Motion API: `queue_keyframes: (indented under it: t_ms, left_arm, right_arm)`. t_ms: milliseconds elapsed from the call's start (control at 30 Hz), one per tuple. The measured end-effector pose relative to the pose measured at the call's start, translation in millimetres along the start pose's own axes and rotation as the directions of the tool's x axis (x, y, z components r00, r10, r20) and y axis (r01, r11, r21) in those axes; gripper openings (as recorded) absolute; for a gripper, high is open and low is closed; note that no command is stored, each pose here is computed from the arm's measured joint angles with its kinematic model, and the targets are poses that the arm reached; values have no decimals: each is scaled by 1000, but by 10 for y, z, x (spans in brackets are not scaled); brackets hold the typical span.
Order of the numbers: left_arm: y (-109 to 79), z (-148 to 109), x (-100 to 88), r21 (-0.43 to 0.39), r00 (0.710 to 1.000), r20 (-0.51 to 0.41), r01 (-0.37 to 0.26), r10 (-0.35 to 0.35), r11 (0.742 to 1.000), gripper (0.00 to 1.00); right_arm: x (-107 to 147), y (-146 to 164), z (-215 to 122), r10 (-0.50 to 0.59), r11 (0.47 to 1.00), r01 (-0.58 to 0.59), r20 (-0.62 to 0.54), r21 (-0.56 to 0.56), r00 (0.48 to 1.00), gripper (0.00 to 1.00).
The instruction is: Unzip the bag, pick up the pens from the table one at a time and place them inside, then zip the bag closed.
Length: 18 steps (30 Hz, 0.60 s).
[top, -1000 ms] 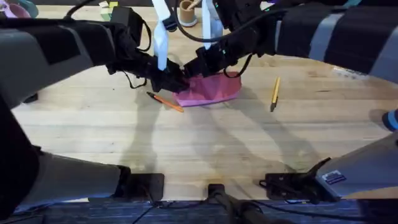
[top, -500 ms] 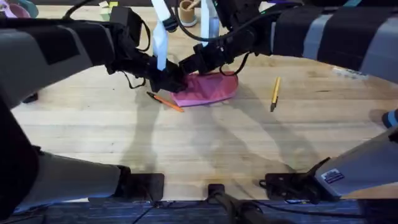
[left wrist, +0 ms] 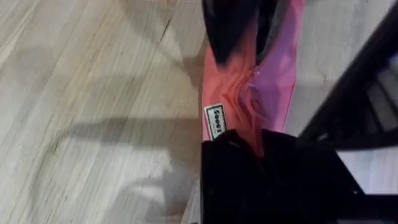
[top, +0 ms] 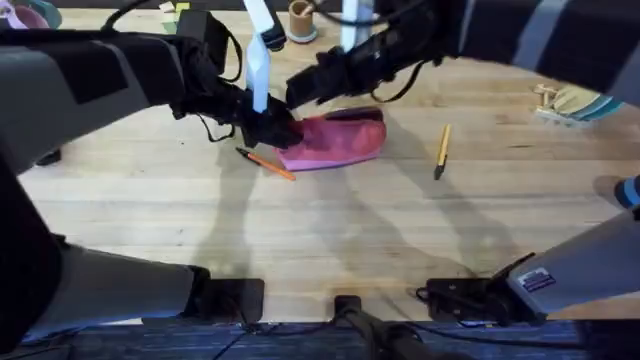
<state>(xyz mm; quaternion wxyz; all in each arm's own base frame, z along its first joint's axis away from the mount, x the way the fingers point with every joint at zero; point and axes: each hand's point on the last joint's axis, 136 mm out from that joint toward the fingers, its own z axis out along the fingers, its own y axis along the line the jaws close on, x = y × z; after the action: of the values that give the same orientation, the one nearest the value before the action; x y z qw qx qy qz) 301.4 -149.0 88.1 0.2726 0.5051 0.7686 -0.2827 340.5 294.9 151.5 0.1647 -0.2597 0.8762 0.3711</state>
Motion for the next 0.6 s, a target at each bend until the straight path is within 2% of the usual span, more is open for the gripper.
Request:
queue_keyframes:
  t_ms: [33, 100, 333, 600]
  left_arm:
    - [0, 0, 0, 0, 1000, 0, 0, 0, 1000, 42]
    - [0, 0, -1, 0, 1000, 0, 0, 0, 1000, 42]
    - [0, 0, -1, 0, 1000, 0, 0, 0, 1000, 42]
    - [0, 0, 0, 0, 1000, 0, 0, 0, 1000, 42]
  right_arm:
    - [-22, -46, -67, -5, 1000, 5, 6, 21, 1000, 949]
    - [-64, -128, -207, -20, 997, 19, 19, 70, 1000, 994]
    - [-141, -375, -606, -78, 971, 71, 19, 229, 997, 997]
    - [-45, -486, -653, -104, 952, 110, -36, 287, 994, 997]
